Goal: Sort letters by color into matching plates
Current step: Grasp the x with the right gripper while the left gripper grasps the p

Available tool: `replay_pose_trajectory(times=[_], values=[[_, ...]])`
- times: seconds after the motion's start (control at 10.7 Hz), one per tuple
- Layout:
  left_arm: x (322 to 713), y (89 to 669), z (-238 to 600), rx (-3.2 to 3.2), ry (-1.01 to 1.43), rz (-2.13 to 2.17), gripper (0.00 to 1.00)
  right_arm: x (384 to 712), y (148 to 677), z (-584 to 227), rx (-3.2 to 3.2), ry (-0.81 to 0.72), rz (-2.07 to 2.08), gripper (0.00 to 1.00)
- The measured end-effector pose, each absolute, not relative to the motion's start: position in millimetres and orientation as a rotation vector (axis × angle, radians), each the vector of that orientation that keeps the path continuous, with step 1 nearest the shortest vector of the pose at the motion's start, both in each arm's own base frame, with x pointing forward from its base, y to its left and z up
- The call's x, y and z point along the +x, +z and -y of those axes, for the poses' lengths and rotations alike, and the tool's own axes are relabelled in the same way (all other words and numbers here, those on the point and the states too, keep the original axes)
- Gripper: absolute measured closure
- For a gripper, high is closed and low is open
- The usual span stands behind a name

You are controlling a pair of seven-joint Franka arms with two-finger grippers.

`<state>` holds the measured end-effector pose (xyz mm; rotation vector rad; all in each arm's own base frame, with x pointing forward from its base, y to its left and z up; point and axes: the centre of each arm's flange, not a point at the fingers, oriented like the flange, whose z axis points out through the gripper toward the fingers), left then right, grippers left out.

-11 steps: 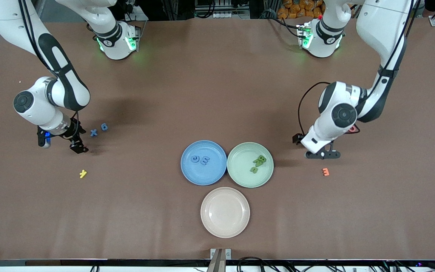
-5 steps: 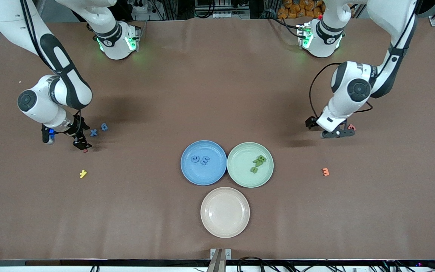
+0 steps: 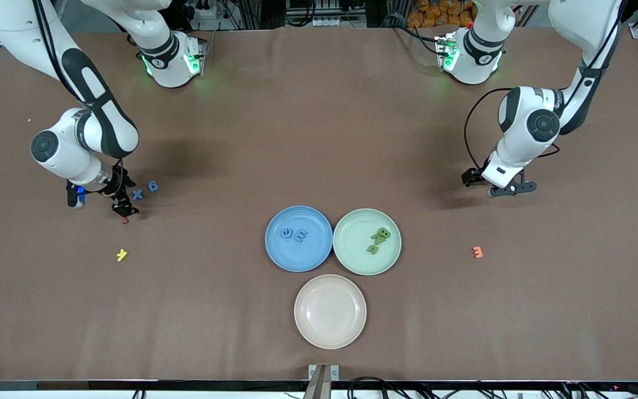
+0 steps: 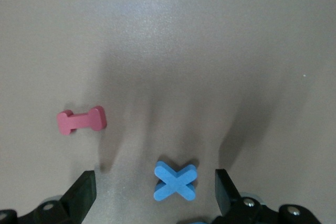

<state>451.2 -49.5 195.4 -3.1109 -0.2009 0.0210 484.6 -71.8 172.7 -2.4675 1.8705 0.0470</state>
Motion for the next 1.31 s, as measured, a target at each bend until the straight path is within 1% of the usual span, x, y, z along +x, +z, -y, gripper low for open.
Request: replay_pose_trajectory(times=[0.09,0.19,0.28,0.37,0.56,0.65,0.75,0.84,0.93,1.31], values=[[447,196,46,-3.108,0.025,0.209,0.00,483,172,71,-2.467,0.042,-1.869,0.00],[441,196,42,-3.105,0.035,0.223,0.00,483,172,71,-2.468,0.039,-1.868,0.04],[436,194,36,-3.101,0.047,0.239,0.00,481,171,70,-2.470,0.041,-1.866,0.06],[432,192,32,-3.098,0.059,0.252,0.04,481,171,69,-2.475,0.042,-1.859,0.11],[425,187,30,-3.095,0.080,0.257,0.16,479,170,68,-2.499,0.046,-1.829,0.41],[421,185,30,-3.094,0.088,0.257,0.30,478,171,68,-2.509,0.045,-1.813,0.44],[418,183,30,-3.094,0.094,0.256,0.34,476,171,67,-2.520,0.046,-1.798,0.44],[415,181,30,-3.093,0.102,0.255,0.39,475,172,68,-2.530,0.045,-1.785,0.52],[412,179,30,-3.094,0.110,0.245,0.40,474,173,68,-2.534,0.045,-1.778,0.66],[409,177,28,-3.098,0.119,0.188,0.40,473,173,67,-2.605,0.043,-1.671,0.66]])
